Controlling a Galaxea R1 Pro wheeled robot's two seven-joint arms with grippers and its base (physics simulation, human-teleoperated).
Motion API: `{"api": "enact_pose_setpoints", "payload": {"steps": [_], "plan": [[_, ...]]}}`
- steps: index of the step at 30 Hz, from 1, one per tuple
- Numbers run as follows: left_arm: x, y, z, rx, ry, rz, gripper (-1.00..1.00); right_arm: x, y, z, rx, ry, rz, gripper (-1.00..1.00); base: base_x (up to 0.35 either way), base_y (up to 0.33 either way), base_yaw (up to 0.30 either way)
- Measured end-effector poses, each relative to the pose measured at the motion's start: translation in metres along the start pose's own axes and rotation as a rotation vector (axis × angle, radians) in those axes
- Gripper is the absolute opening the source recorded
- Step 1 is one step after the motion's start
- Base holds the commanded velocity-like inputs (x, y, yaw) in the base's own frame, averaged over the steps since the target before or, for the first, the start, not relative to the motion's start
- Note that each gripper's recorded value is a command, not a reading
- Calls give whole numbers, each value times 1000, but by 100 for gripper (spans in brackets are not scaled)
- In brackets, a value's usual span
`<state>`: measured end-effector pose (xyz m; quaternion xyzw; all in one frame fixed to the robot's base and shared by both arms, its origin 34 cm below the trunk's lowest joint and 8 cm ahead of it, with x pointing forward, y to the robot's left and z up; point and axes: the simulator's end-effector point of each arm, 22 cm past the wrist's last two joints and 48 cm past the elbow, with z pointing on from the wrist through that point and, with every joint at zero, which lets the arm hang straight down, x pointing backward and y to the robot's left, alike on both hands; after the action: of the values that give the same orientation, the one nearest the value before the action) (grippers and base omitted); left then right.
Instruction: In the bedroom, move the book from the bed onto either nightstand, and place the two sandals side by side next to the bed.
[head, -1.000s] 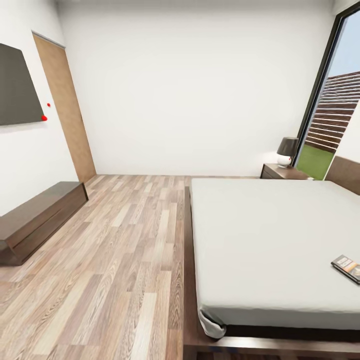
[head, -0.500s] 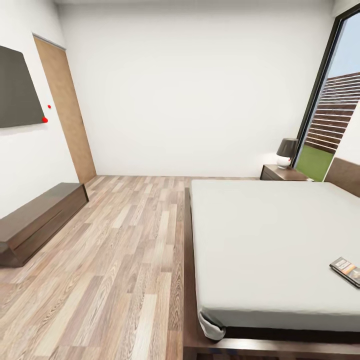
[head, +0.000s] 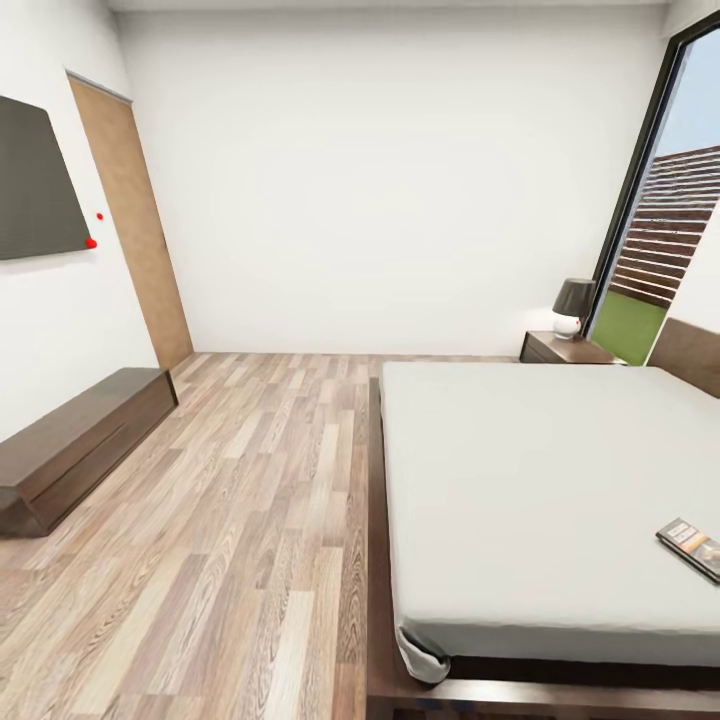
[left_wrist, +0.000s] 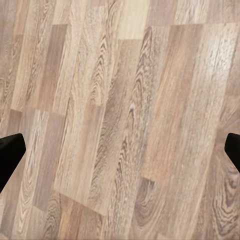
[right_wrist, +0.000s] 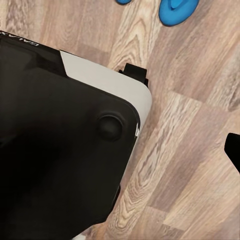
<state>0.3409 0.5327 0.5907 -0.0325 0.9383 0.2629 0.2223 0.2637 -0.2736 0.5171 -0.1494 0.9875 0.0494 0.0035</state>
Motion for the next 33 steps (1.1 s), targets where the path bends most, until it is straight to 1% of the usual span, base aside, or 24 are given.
{"api": "enact_pose_setpoints", "payload": {"steps": [13,23,33], "plan": [[-5,-8,-18,22,2,-7,100,1,2,-18,0,1,0,100,0,0,0],[2,-4,-31,26,15,-1,100,3,4,-30,0,1,0,100,0,0,0],[2,1,-42,28,19,2,100,4,6,-42,-1,1,0,100,0,0,0]]}}
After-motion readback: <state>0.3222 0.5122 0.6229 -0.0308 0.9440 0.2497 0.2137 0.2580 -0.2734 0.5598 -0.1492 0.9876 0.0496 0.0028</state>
